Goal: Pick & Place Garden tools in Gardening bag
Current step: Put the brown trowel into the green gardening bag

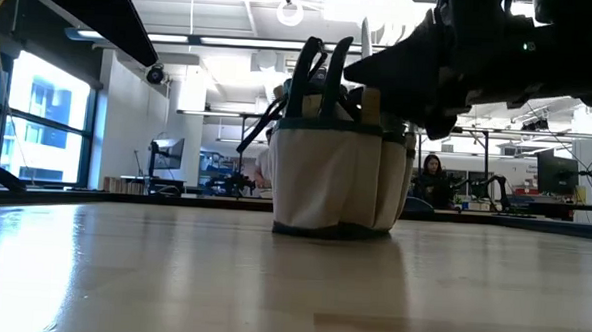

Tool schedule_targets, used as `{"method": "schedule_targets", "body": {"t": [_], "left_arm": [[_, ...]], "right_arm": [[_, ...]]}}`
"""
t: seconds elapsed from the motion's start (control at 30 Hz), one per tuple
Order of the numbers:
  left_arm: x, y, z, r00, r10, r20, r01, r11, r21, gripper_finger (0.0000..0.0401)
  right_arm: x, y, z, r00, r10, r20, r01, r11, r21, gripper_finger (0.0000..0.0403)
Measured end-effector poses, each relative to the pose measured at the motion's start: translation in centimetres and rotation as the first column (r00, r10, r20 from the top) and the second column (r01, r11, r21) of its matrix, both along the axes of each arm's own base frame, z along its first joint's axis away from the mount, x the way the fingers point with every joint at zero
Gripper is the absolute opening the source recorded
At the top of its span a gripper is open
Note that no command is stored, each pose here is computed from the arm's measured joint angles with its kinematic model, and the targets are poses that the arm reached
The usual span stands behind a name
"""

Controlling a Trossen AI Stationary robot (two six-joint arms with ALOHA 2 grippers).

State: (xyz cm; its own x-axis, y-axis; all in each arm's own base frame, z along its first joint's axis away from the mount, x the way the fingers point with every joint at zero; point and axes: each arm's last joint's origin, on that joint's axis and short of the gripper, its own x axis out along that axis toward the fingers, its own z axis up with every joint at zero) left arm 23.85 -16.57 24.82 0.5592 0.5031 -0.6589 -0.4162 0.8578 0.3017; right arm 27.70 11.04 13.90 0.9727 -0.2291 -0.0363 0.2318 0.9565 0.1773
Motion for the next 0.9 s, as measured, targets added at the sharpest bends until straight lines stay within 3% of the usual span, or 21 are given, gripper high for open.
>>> {"method": "schedule_targets", "body": {"t": [0.3,0.63,0.9], "left_arm": [[0.0,0.0,0.0,1.000,0.000,0.000,0.000,1.000,-0.001,0.0227],[0.0,0.0,0.0,1.000,0.000,0.001,0.000,1.000,-0.001,0.0227],[0.1,0.0,0.0,1.000,0.002,0.007,-0.002,1.000,-0.006,0.0227]], "right_arm": [[-0.1,0.0,0.4,1.000,0.000,0.011,0.000,1.000,0.003,0.0193],[-0.1,-0.1,-0.8,0.995,-0.007,-0.100,0.010,0.999,0.032,0.0193],[-0.2,-0.1,-1.0,0.994,-0.001,-0.114,0.005,0.999,0.035,0.0193]]}}
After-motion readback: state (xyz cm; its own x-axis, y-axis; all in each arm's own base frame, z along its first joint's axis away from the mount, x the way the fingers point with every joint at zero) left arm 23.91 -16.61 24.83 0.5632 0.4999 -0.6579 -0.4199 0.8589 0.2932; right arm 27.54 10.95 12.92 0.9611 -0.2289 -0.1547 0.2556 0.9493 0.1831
